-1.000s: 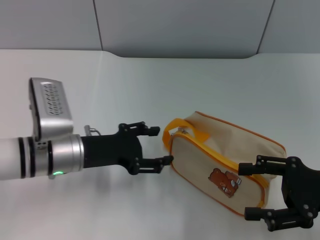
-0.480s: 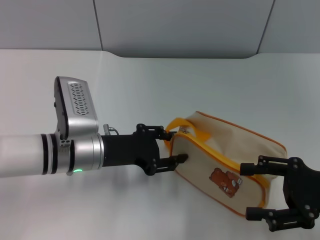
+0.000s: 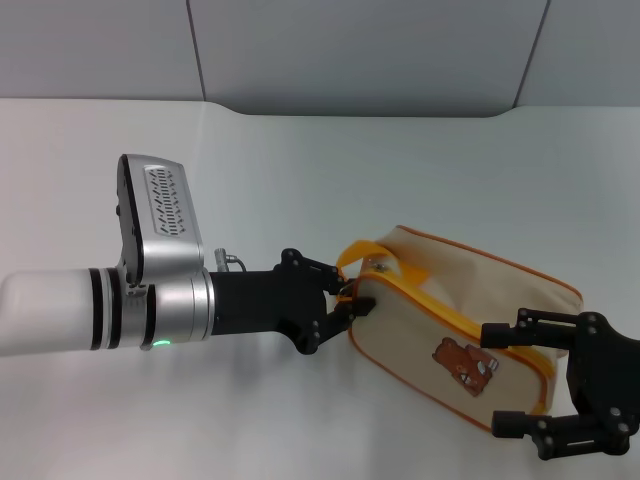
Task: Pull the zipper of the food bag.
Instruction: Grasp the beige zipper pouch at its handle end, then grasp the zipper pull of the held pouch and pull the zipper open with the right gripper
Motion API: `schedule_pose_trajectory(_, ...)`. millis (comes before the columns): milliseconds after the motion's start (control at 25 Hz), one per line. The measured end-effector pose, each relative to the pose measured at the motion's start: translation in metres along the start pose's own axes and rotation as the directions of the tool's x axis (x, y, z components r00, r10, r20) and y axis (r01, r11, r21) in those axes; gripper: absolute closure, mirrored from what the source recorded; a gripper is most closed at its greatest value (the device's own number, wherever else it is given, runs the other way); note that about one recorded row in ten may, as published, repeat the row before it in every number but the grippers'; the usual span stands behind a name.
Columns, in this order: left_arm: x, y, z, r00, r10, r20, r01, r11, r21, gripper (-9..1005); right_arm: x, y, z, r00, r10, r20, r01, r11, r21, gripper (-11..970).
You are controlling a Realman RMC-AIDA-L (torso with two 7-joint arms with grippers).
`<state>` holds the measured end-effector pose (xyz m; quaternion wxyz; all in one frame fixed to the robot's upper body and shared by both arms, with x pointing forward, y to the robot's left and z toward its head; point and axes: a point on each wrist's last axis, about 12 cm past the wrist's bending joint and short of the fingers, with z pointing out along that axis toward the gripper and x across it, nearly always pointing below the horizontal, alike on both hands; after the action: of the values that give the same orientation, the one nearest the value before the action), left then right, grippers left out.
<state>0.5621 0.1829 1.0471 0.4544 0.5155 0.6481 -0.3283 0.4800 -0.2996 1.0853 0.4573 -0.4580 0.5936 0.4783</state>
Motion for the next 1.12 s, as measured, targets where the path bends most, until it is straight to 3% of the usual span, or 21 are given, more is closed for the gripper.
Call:
schedule_pose_trajectory(360, 0.0, -0.007, -0.002, 0.999, 0.021, 0.033, -0.022, 0.999, 0.03, 846, -0.003, -0.001, -0.005, 0.999, -0.022, 0.034, 0.021, 0.999, 0.036, 141)
schedule_pose_trajectory(520, 0.003, -0.009, -0.017, 0.998, 0.013, 0.067, -0.016, 0.999, 0.038, 881, -0.007, -0.005, -0.001, 0.989, -0.087, 0.124, 0.072, 0.991, 0.116, 141)
schedule_pose_trajectory(600, 0.007, -0.008, -0.044, 0.996, 0.001, 0.092, -0.004, 1.0, 0.027, 897, -0.011, -0.013, 0.009, 0.976, -0.149, 0.161, 0.121, 0.978, 0.168, 141)
schedule_pose_trajectory(880, 0.006, -0.001, -0.095, 0.992, 0.01, 0.124, -0.013, 1.0, 0.022, 924, -0.019, -0.036, 0.041, 0.947, -0.298, 0.121, 0.266, 0.937, 0.227, 141)
schedule_pose_trajectory(1000, -0.001, 0.003, -0.11, 0.991, 0.037, 0.125, -0.043, 0.998, 0.048, 927, -0.024, -0.046, 0.057, 0.918, -0.383, 0.102, 0.352, 0.906, 0.234, 140)
schedule_pose_trajectory(1040, -0.007, 0.005, -0.115, 0.991, 0.058, 0.124, -0.067, 0.995, 0.069, 928, -0.027, -0.051, 0.067, 0.886, -0.453, 0.097, 0.418, 0.872, 0.257, 140)
schedule_pose_trajectory(1120, -0.01, 0.007, -0.117, 0.99, 0.069, 0.123, -0.079, 0.994, 0.077, 930, -0.028, -0.053, 0.071, 0.871, -0.482, 0.097, 0.444, 0.856, 0.266, 140)
